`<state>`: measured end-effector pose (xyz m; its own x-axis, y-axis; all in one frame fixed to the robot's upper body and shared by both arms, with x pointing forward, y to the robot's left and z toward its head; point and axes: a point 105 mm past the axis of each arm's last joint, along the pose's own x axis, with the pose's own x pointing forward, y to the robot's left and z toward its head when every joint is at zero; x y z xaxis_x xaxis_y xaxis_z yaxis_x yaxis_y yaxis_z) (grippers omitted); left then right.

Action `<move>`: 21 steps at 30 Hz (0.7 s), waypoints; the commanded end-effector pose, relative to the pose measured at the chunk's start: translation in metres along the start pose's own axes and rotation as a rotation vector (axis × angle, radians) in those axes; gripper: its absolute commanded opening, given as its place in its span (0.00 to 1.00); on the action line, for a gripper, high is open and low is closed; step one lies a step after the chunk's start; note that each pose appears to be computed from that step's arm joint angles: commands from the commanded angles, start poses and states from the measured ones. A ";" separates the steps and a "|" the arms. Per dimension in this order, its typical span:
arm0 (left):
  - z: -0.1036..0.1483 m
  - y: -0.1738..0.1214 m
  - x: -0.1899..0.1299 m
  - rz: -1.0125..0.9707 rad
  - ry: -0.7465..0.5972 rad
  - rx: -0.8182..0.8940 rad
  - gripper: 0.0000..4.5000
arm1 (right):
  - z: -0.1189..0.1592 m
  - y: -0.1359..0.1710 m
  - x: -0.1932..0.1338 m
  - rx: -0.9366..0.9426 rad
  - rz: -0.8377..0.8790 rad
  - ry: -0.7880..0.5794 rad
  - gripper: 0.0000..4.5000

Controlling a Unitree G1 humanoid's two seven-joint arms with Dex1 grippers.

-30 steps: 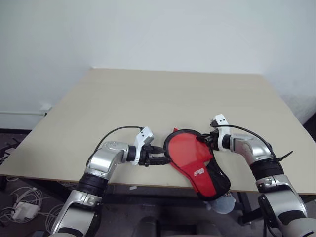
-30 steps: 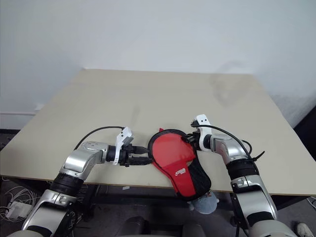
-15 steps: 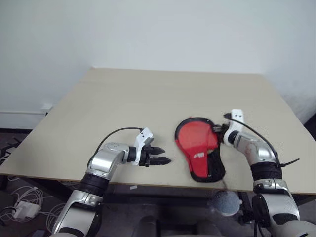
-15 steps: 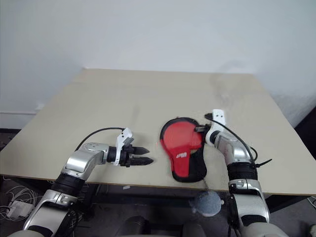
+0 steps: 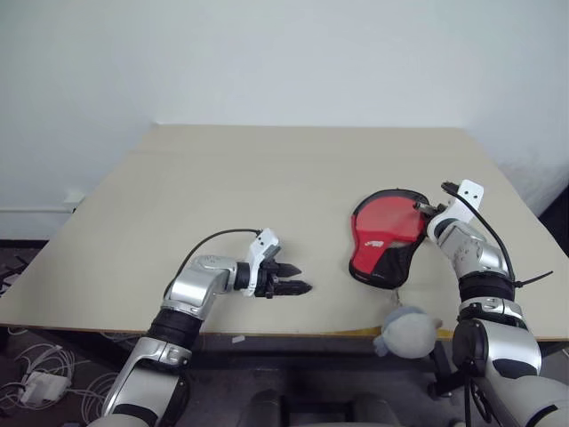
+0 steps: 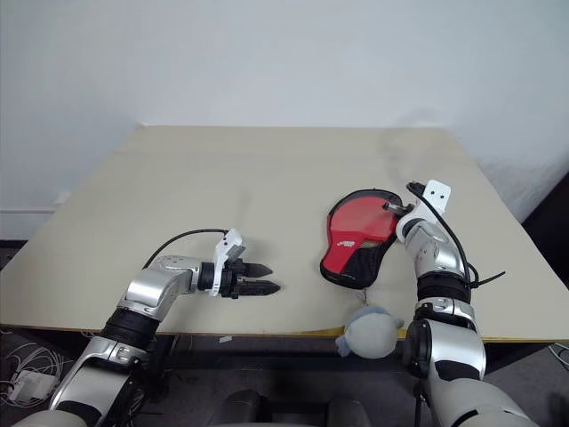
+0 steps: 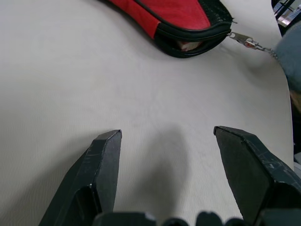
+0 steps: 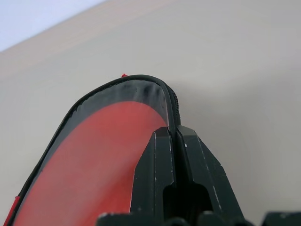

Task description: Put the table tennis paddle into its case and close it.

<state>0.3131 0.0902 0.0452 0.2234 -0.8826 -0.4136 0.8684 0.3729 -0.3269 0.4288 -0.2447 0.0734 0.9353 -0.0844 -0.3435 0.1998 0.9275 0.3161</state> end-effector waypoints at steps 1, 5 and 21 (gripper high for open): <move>0.018 0.001 -0.001 -0.001 -0.039 0.044 0.74 | 0.041 -0.008 -0.001 0.023 -0.055 -0.136 0.01; 0.021 0.000 0.001 0.001 -0.054 0.041 0.74 | 0.047 -0.030 -0.002 0.065 -0.155 -0.165 0.01; 0.020 0.002 -0.001 0.009 -0.053 0.040 0.74 | -0.004 -0.033 0.003 0.060 -0.111 0.001 0.01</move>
<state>0.3154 0.0880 0.0453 0.2321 -0.8822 -0.4096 0.8651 0.3798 -0.3276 0.4176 -0.2851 0.0495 0.8847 -0.2310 -0.4049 0.3721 0.8732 0.3147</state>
